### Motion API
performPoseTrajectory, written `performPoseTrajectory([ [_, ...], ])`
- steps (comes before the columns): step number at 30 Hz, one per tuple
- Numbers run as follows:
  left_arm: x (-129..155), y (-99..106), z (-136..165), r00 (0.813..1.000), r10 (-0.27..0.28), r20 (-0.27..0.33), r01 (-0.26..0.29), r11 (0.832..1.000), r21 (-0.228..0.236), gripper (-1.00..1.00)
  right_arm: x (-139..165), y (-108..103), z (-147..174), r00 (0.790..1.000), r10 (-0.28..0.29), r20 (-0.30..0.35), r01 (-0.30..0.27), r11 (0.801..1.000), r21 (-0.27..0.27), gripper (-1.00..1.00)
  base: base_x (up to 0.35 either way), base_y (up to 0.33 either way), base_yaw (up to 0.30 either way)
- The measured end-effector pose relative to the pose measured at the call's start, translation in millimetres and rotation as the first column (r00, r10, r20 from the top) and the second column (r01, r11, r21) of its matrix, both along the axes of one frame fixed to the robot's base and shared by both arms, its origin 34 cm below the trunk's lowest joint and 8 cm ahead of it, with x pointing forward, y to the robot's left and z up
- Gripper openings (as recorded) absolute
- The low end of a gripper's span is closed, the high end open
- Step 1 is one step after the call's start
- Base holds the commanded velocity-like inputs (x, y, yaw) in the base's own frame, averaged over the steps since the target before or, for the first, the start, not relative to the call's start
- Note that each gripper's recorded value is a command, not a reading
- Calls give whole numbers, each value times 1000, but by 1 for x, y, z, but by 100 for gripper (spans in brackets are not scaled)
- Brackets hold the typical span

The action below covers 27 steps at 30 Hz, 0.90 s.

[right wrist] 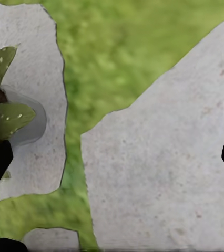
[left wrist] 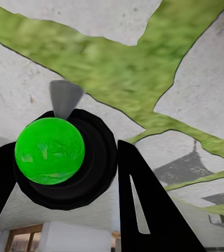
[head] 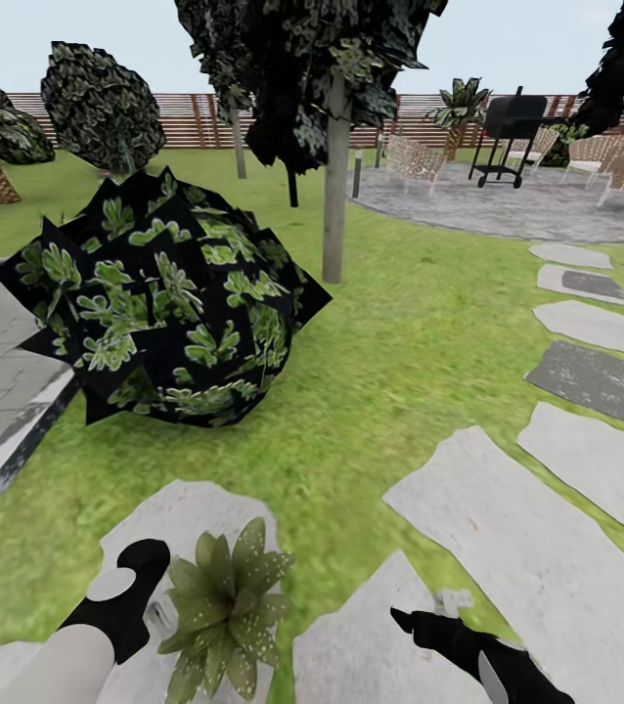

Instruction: Pick up the pesticide atomizer in the garden and spray insectifuge to fully cover both potted plants in the garden.

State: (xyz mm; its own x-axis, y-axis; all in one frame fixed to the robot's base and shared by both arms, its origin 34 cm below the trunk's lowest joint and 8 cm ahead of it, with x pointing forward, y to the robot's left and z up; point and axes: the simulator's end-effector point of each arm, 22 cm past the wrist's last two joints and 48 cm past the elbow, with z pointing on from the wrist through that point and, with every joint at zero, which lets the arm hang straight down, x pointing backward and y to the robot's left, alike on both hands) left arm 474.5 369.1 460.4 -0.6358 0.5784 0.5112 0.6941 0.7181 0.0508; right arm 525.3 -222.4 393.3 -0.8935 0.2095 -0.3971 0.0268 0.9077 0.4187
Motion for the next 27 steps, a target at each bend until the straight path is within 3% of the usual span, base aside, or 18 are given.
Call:
performPoseTrajectory([
  [18, 5, 0, 2, 1000, 2, 15, -2, 1000, 0, -100, 0, 0, 0, 1000, 0, 1, 0, 1000, 0, 100, -13, 10, -130],
  [22, 32, 3, 14, 996, -2, 93, 1, 1000, 6, -100, 0, 0, 0, 1000, 0, 1, 0, 1000, 0, 100, 0, 0, -1],
  [27, 39, 2, 18, 994, -2, 114, 1, 1000, 5, -100, 0, 0, 0, 1000, 0, 1, 0, 1000, 0, 100, 0, 28, 0],
])
